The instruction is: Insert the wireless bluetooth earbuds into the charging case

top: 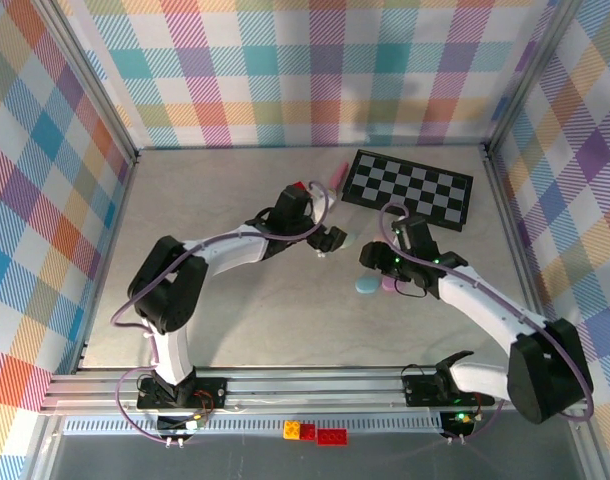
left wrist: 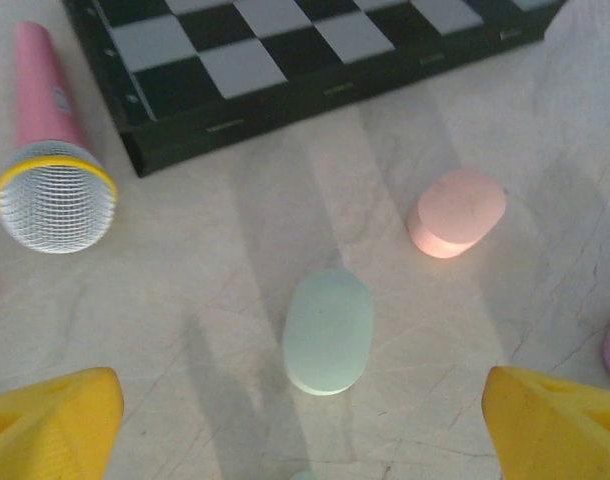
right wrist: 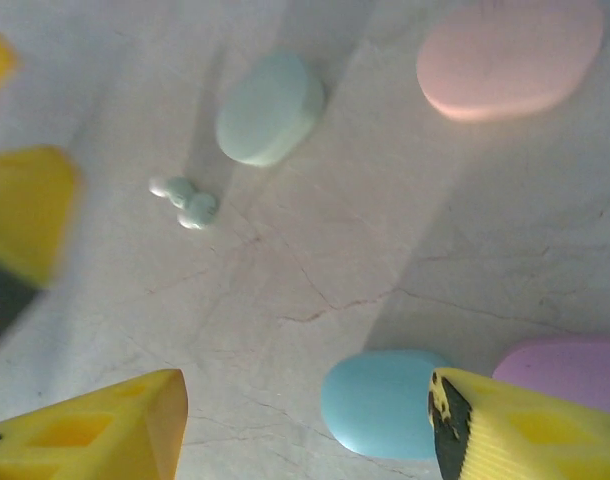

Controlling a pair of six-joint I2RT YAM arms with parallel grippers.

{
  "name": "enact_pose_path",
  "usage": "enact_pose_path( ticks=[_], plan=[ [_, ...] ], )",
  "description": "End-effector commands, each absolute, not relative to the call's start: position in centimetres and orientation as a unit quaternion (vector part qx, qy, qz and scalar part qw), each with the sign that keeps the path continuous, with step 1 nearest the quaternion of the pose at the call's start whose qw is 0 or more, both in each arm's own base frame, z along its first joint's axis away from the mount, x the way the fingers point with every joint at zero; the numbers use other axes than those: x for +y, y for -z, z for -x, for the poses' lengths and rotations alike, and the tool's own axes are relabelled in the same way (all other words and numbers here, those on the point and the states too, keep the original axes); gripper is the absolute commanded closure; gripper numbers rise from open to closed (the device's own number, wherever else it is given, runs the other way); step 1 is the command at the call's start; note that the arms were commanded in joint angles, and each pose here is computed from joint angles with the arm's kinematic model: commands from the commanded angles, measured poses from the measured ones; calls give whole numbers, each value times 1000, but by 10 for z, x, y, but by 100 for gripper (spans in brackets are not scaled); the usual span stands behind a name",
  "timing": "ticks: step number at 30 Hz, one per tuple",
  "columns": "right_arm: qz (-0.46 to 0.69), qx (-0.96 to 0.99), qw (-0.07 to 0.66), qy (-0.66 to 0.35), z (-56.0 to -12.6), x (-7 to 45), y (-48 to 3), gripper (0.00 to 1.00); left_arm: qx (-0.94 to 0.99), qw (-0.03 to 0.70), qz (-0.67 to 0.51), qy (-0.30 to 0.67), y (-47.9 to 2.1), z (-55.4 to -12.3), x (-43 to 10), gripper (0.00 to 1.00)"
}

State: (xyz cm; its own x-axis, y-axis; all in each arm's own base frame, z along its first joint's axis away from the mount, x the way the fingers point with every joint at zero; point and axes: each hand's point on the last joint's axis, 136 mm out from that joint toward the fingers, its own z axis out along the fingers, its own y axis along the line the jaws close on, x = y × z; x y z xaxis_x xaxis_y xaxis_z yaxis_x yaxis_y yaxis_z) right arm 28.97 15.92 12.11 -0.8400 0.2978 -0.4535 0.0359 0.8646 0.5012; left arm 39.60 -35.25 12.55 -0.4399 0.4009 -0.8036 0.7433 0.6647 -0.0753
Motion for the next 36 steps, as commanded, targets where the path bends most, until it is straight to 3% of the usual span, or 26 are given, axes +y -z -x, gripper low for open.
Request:
enact_pose_path(
  ticks=[1,14,25,36],
  plan=[
    [-69,923,297,-233,-290,153,-145,35,837,332,-402,164,-99,-382,-358,8],
    [-77,918,309,-238,-272,143,-155,35,861,208,-452,100,-51,-382,-375,14],
    [-84,915,305,-250,-265,143,-150,35,866,192,-450,99,-29,-400,-393,22],
    [-94,910,294,-275,-264,151,-154,36,866,199,-448,98,-28,-402,-393,62]
  ],
)
